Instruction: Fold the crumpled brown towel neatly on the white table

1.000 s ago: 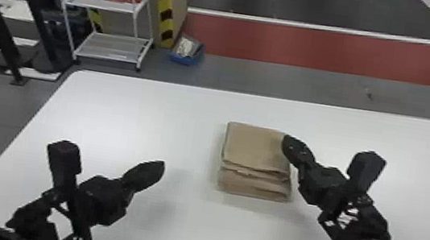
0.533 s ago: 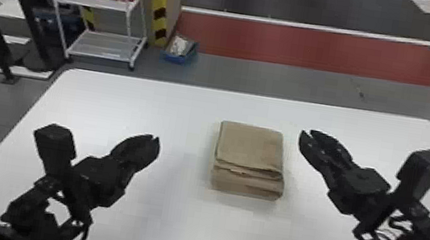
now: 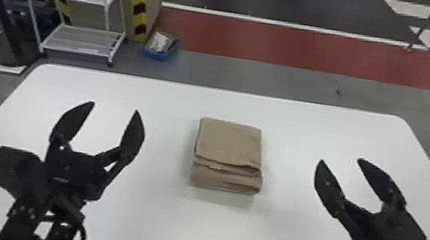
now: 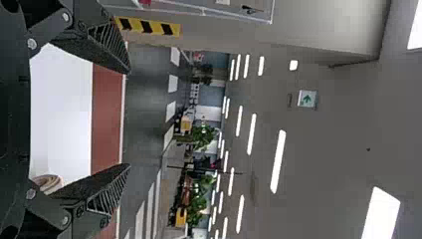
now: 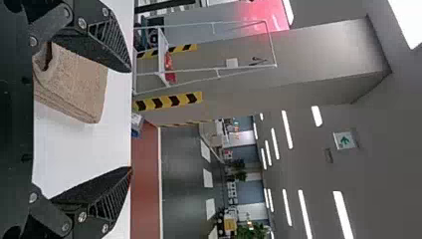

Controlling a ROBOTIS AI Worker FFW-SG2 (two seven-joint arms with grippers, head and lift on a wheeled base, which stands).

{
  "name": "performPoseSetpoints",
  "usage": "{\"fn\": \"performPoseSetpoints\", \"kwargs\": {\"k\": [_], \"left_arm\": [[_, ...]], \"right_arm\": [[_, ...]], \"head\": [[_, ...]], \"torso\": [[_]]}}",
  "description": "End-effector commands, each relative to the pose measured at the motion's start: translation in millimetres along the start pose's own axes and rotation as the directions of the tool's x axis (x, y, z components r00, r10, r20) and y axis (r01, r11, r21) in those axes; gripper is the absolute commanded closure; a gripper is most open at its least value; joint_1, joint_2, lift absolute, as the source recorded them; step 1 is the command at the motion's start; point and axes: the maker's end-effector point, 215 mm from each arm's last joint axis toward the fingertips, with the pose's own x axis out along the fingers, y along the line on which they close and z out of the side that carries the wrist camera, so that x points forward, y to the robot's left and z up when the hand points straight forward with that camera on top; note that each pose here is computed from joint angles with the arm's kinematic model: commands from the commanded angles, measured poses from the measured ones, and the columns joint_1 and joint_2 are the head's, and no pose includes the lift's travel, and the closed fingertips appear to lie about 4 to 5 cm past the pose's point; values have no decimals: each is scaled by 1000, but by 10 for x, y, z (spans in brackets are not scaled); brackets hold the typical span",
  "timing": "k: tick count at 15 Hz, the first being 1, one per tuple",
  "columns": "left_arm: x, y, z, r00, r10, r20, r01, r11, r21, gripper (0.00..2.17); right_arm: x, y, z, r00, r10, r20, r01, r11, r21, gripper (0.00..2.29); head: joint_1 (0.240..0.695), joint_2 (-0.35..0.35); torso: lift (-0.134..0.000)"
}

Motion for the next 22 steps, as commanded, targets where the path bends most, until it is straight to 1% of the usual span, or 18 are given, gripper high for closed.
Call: {"fn": "performPoseSetpoints", "kwargs": {"k": [1, 3, 5, 6, 8, 10, 13, 15, 19, 22], "left_arm": [[-176, -95, -28, 1000, 20, 12, -21, 999, 33, 16], [-259, -110, -80, 999, 40, 2, -40, 997, 60, 19], [-308, -79, -80, 998, 62, -2, -62, 996, 69, 19], [-321, -67, -127, 998, 65, -19, -64, 995, 73, 22], [-323, -70, -222, 996, 66, -53, -62, 995, 79, 22], [-320, -110, -230, 997, 61, -55, -57, 995, 79, 22], [-300, -108, -175, 997, 61, -52, -56, 995, 86, 22], [-293, -95, -150, 997, 62, -49, -58, 994, 88, 22], [-306, -137, -96, 997, 54, -46, -50, 995, 85, 22], [-310, -137, -95, 998, 52, -48, -48, 995, 87, 22]], "right_arm": [[-262, -88, 15, 999, -42, 23, 42, 999, -12, 60], [-401, -237, 16, 996, -85, 12, 85, 996, -24, 73], [-509, -386, 53, 992, -126, 8, 126, 992, -18, 80], [-551, -443, 49, 990, -142, 2, 143, 990, -11, 80], [-601, -482, 64, 987, -161, 0, 161, 987, -14, 80], [-671, -508, 158, 984, -178, 17, 178, 984, -17, 83], [-793, -611, 230, 977, -213, 31, 213, 977, 4, 83], [-807, -603, 276, 974, -222, 41, 222, 975, 12, 90], [-837, -580, 366, 970, -231, 77, 230, 973, 15, 93], [-846, -574, 386, 970, -231, 81, 231, 973, 13, 93]], "head": [[695, -51], [695, -70], [695, -105], [695, -117], [695, -136], [695, -152], [695, -166], [695, -183], [695, -186], [695, -190]], "torso": [[-124], [-124], [-124], [-124], [-124], [-124], [-124], [-124], [-124], [-124]]}}
